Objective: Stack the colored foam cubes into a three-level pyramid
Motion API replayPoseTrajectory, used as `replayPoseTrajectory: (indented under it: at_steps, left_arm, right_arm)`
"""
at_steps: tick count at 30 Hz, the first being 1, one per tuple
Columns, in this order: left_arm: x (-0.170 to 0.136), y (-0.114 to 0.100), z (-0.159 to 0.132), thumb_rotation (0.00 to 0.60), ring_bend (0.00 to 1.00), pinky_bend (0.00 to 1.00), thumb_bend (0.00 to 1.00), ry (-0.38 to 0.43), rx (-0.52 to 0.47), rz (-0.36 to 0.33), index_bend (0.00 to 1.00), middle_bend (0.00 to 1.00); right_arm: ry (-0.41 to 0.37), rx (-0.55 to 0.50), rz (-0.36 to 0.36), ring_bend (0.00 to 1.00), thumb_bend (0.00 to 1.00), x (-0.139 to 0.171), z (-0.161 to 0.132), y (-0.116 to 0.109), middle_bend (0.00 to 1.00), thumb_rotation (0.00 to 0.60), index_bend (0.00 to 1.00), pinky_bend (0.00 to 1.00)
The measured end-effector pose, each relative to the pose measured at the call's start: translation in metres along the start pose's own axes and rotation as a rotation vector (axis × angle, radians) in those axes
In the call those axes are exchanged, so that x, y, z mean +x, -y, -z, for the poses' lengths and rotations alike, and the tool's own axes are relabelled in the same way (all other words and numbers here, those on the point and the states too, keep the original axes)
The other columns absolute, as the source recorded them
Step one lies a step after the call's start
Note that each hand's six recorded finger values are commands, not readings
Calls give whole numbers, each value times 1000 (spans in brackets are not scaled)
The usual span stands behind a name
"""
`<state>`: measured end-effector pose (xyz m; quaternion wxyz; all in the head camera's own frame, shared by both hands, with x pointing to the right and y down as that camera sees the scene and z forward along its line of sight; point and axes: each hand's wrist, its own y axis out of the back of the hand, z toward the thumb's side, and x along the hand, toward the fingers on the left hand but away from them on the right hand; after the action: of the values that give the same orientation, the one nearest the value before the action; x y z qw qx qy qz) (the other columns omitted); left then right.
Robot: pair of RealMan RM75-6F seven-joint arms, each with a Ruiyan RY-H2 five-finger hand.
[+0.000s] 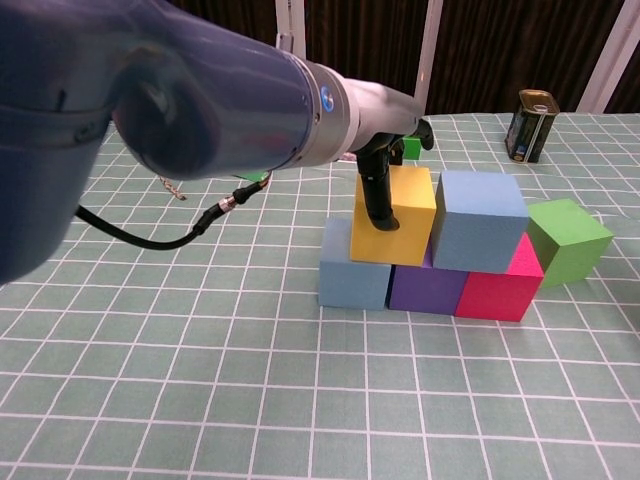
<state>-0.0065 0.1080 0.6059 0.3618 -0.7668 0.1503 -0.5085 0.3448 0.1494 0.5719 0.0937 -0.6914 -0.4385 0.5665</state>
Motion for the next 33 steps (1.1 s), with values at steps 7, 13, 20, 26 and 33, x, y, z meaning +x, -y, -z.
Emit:
replayPoseTrajectory:
  at_steps: [7, 13, 20, 26, 33]
  left_arm:
    - [-1, 1, -2, 600, 0, 0, 373, 8, 1, 1, 13, 259]
    - [-1, 0, -2, 600, 0, 0, 323, 7, 4, 0, 7, 197]
    - [-2, -1, 0, 600, 0, 0, 277, 2, 5, -3, 0, 100]
    - [-2, -1, 3, 600, 0, 0, 174, -3, -3, -6, 0, 37]
    - [-5, -9, 8, 600, 0, 0, 61, -2, -24, -30, 0, 21]
  right_arm:
    - [0, -1, -1, 0, 169, 0, 0, 0, 0, 600, 0, 0]
    - [1, -1, -1, 0, 169, 0, 0, 0, 0, 600, 0, 0]
    - [0, 1, 0, 0, 170, 0, 0, 0, 0, 600, 0, 0]
    - [2, 4, 0, 0, 169, 1, 1, 1, 0, 600, 0, 0]
    - [4, 9, -1, 0, 169, 0, 2, 1, 0, 600, 0, 0]
